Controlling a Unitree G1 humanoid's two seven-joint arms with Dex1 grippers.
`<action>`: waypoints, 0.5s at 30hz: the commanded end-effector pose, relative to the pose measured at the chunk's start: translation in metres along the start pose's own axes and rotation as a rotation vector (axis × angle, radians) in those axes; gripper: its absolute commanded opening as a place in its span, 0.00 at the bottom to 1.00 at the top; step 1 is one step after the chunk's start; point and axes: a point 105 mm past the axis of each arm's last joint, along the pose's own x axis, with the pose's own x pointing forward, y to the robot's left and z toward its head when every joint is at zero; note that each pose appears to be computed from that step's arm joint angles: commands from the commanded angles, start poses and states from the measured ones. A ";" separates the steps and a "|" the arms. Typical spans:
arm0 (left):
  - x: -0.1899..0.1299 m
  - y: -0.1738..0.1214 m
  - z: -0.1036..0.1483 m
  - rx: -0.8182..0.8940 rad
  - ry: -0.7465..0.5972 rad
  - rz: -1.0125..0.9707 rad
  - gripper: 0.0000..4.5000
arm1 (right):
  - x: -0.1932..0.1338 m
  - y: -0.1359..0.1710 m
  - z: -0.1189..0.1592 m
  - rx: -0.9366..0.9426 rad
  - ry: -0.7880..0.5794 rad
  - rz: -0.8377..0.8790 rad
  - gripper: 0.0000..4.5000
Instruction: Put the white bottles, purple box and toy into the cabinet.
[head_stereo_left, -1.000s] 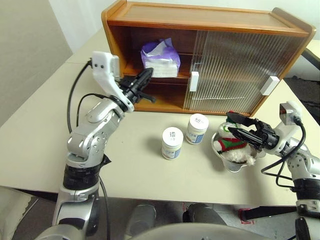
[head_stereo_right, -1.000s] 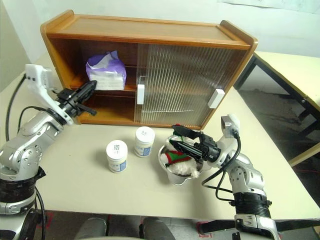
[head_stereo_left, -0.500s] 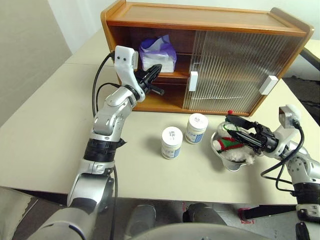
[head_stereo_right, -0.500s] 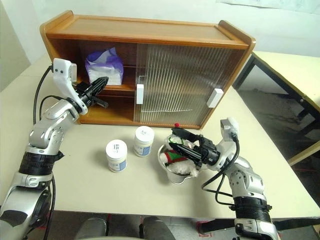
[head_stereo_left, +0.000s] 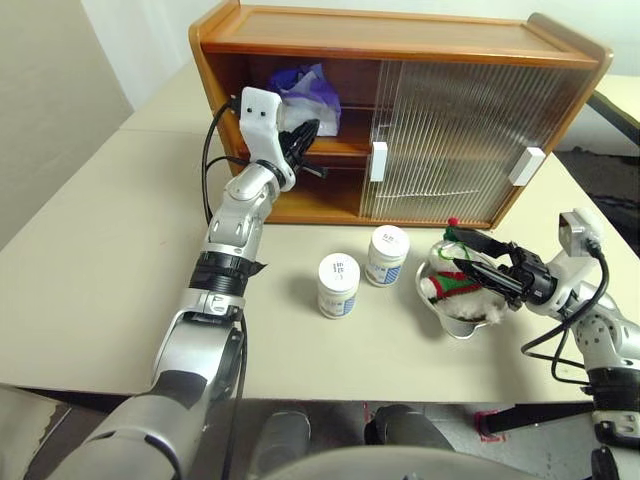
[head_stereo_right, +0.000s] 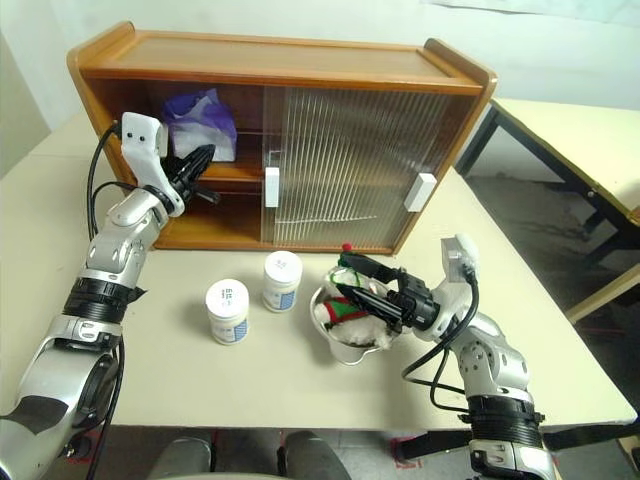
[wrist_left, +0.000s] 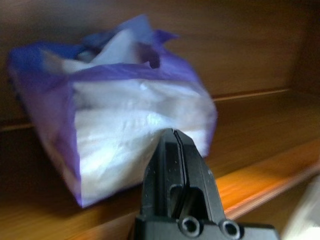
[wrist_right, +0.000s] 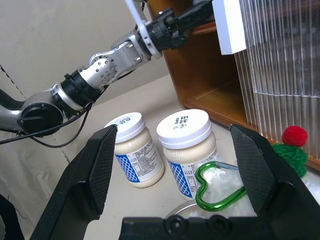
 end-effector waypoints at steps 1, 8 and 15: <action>-0.019 -0.017 0.023 -0.063 -0.121 -0.147 0.21 | -0.003 0.003 0.009 -0.025 -0.015 0.011 1.00; -0.104 0.001 0.015 -0.033 -0.033 -0.306 0.75 | 0.008 0.007 0.010 -0.034 -0.022 0.087 1.00; -0.160 0.001 -0.015 -0.018 0.167 -0.462 0.99 | 0.018 0.009 0.014 -0.092 -0.023 0.131 1.00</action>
